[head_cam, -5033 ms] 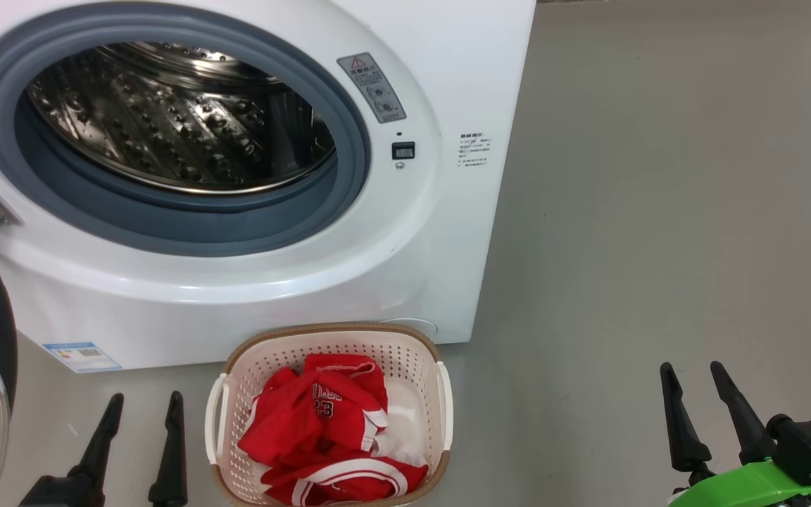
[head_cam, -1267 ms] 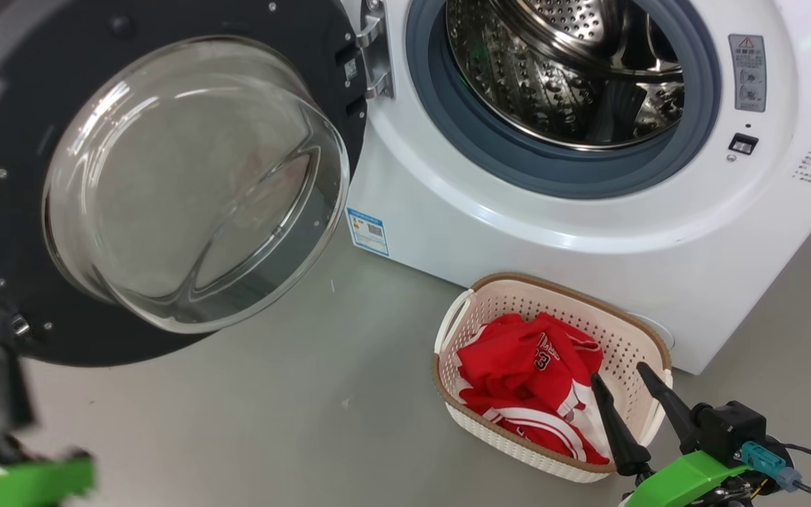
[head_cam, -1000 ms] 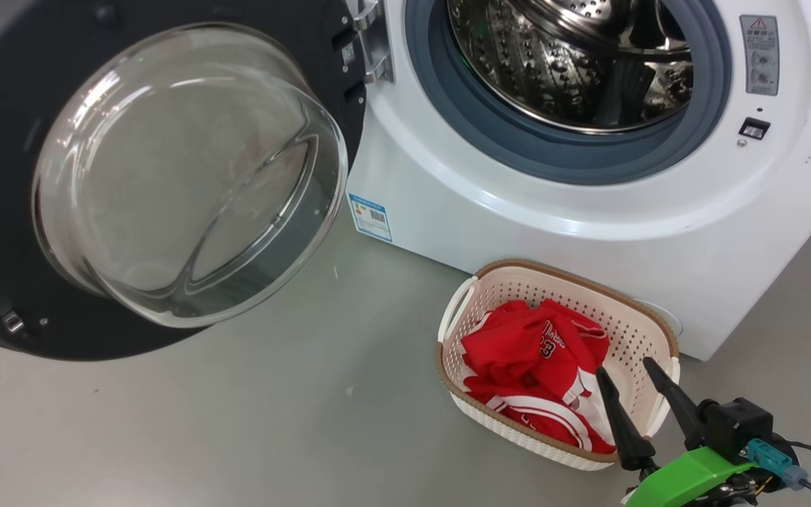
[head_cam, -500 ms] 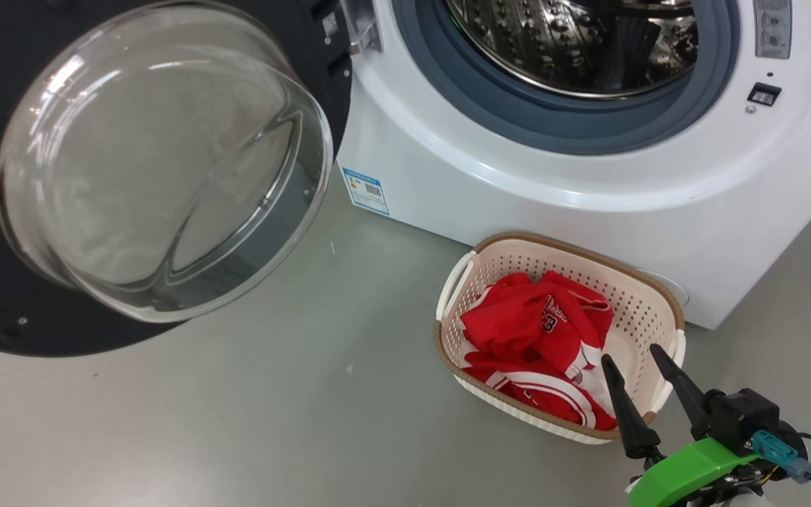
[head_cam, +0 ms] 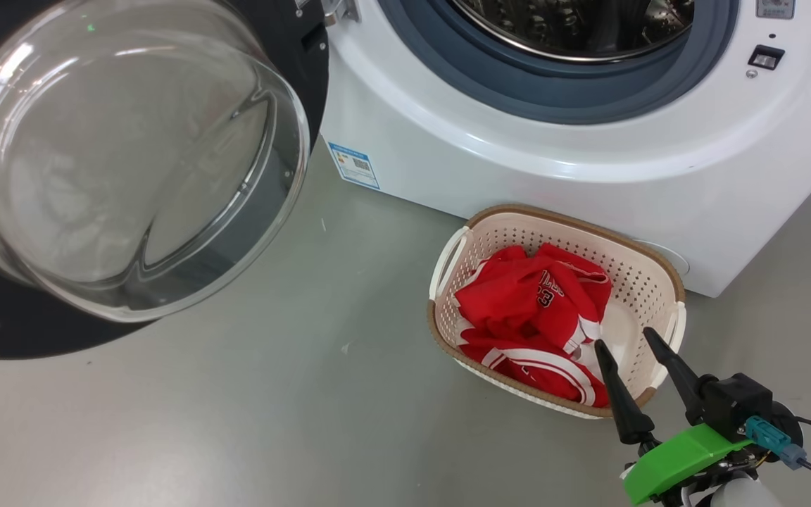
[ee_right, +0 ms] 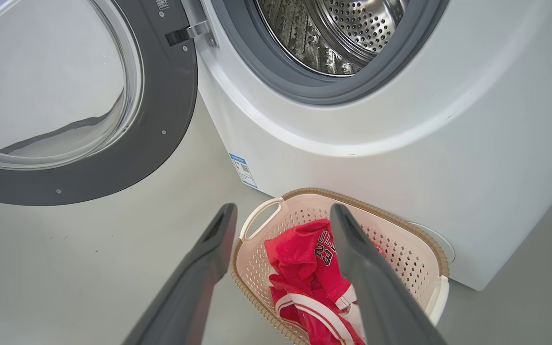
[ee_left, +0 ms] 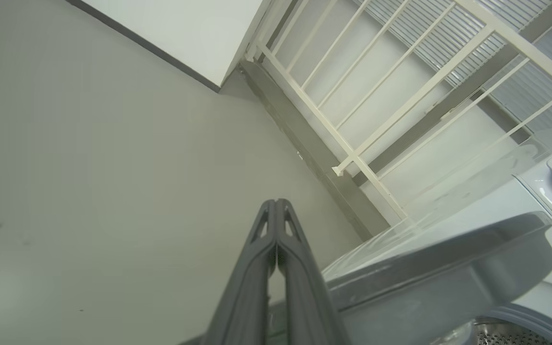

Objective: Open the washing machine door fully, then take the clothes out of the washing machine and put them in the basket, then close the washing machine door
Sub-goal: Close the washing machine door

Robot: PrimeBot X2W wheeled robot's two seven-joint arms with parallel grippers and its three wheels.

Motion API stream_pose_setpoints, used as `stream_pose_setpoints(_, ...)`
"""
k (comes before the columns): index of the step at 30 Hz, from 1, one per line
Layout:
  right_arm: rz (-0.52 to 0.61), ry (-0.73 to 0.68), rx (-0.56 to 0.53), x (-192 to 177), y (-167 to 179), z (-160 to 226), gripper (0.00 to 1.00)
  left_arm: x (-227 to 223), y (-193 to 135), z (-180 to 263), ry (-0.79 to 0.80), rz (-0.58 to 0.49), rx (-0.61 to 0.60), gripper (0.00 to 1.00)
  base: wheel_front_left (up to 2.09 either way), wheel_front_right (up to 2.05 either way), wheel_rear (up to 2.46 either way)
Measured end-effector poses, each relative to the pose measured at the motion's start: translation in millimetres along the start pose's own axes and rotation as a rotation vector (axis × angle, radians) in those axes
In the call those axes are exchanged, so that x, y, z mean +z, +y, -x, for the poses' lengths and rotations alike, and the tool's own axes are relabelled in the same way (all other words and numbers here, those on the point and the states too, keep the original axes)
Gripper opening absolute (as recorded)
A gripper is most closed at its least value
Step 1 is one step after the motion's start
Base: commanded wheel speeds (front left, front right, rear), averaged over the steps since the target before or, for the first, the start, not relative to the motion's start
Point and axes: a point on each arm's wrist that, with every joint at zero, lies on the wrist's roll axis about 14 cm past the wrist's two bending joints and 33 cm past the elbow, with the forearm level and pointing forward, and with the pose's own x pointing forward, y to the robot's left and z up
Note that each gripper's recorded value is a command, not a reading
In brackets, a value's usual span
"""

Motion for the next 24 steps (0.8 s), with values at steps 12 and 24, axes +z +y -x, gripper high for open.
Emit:
stream_pose_setpoints(12, -0.008, 0.015, -0.008, -5.9, -3.3, 0.1, 1.0, -37.6, -2.1, -1.3, 0.24, 0.069, -0.005, 0.0, 0.0, 0.0, 0.0)
stream_pose_setpoints(24, 0.011, -0.025, -0.002, 10.8, 3.5, 3.4, 1.0, -43.5, -16.2, 23.9, 0.417, 0.012, -0.112, 0.0, 0.0, 0.0, 0.0)
